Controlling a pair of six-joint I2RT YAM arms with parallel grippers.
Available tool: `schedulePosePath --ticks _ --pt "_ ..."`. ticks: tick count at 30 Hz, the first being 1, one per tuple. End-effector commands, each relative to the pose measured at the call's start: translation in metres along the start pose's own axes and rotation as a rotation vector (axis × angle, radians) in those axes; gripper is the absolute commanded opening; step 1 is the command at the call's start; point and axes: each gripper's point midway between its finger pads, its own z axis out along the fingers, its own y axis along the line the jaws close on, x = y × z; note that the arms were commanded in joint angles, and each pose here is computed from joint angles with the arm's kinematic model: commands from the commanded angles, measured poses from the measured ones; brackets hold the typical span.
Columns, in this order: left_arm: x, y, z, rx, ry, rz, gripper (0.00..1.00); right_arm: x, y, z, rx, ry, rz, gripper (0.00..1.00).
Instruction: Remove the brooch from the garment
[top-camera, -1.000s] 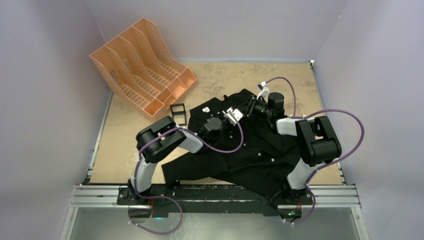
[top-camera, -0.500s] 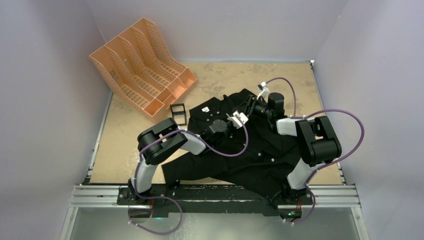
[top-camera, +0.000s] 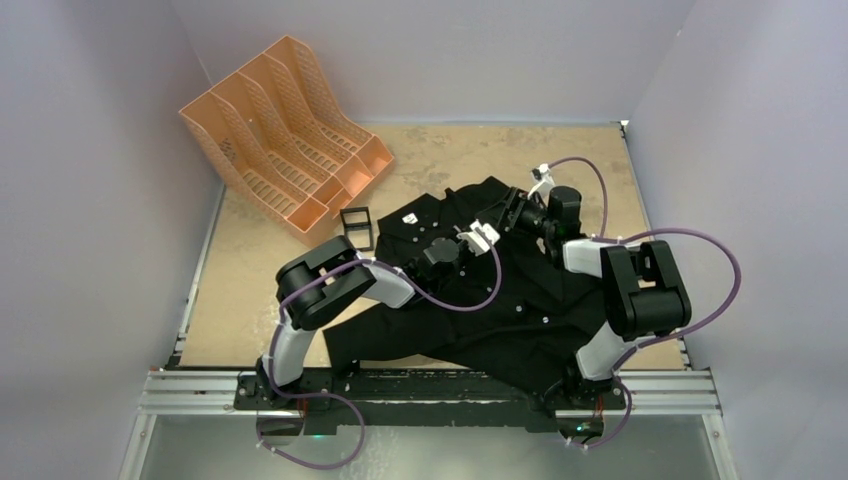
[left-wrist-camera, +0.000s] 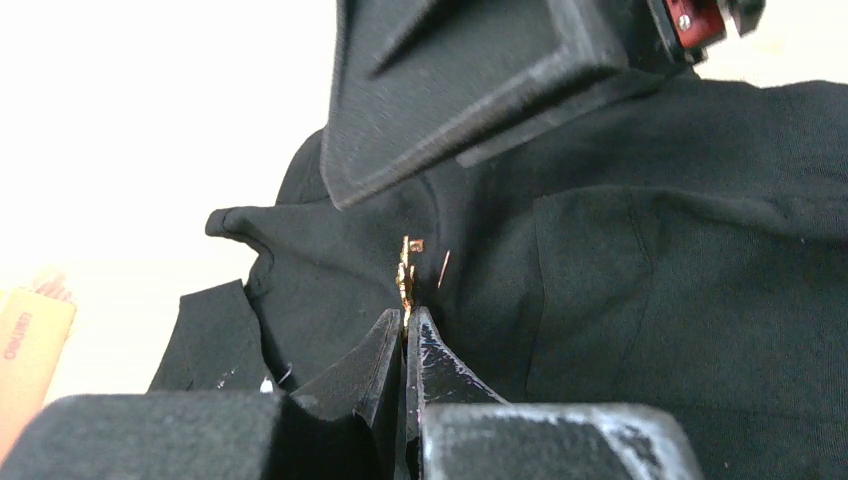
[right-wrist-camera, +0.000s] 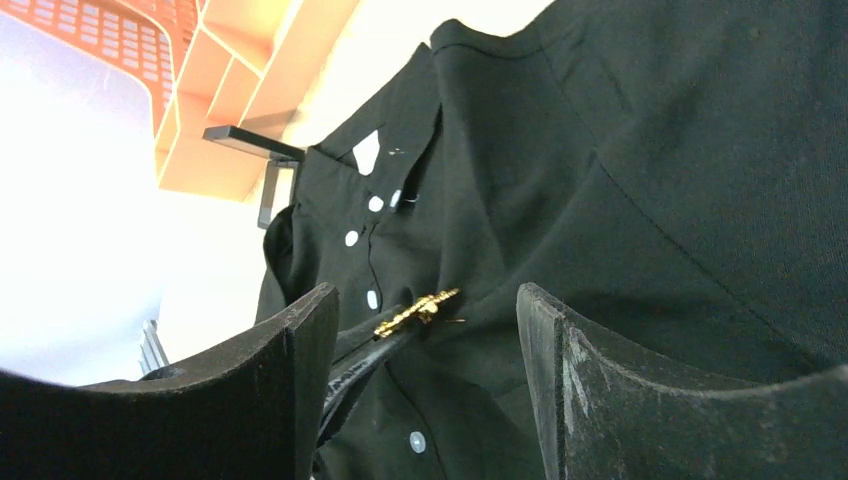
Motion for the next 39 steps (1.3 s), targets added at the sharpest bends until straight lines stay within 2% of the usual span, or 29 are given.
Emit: schedulePosePath --ticks 1,13,29,39 --pt "-0.014 0.003 0.010 -0.033 -0.029 -0.017 0.00 0.008 -0.014 0.004 0.036 0.025 0.062 0.68" --pt "-0.006 0.005 0.016 -0.061 0.011 0.002 0.00 0.039 -0.059 0.015 0.156 0.139 0.201 0.65" --pt "-0.001 0.023 -0.006 -0.103 0.077 0.048 0.00 0.038 -0.107 -0.001 0.319 0.140 0.262 0.66" --pt "-0.033 0.049 -0.044 -0.127 0.062 -0.026 0.00 0.007 -0.140 -0.026 0.428 0.065 0.309 0.66"
